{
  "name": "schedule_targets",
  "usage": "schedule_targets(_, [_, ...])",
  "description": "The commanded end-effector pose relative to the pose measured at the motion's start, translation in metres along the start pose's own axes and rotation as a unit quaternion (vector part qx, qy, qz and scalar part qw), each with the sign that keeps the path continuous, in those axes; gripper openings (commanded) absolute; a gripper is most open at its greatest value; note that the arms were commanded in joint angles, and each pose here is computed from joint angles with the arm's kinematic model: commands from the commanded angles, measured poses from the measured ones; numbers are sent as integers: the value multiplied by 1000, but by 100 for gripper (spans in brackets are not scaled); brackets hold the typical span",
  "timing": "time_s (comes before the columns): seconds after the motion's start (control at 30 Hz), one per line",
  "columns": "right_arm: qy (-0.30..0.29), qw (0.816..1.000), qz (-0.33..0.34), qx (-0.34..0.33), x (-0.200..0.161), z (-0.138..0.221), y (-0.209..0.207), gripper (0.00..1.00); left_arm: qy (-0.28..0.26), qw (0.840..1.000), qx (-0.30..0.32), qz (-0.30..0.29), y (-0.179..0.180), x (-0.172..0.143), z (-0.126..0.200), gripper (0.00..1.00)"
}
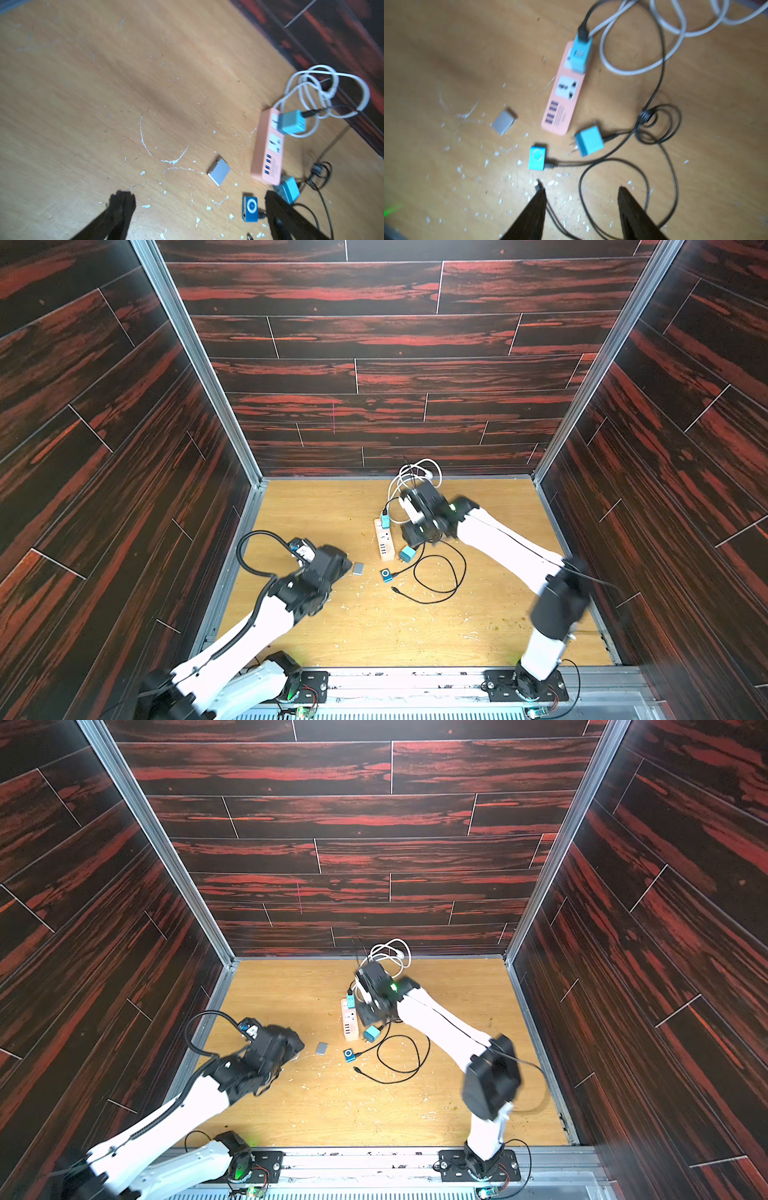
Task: Charge mp3
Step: Pick up the MP3 player from the center of the board.
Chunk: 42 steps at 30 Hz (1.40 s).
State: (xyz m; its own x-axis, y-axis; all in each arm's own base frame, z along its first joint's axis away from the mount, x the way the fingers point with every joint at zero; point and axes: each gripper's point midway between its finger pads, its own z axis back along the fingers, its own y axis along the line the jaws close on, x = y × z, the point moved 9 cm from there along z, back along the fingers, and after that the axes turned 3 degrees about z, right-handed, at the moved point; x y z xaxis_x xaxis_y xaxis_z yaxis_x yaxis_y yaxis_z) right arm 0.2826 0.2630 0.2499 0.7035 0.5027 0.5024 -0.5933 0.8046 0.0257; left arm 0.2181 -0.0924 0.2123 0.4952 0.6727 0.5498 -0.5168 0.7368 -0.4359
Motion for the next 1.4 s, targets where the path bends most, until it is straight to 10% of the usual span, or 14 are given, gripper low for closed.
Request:
schedule_targets(0.0, [-45,998,20,39,-16,5,10,58,29,999,-9,24,-16,6,-5,100])
schedule_targets(0.5, [-107,993,52,5,-65,-20,20,63,151,977,106,109,-48,-3,-54,100])
schedule_targets(1.37, [-150,987,23,51,-88,-14,22,72,204,932,235,185,-52,-43,-115,89])
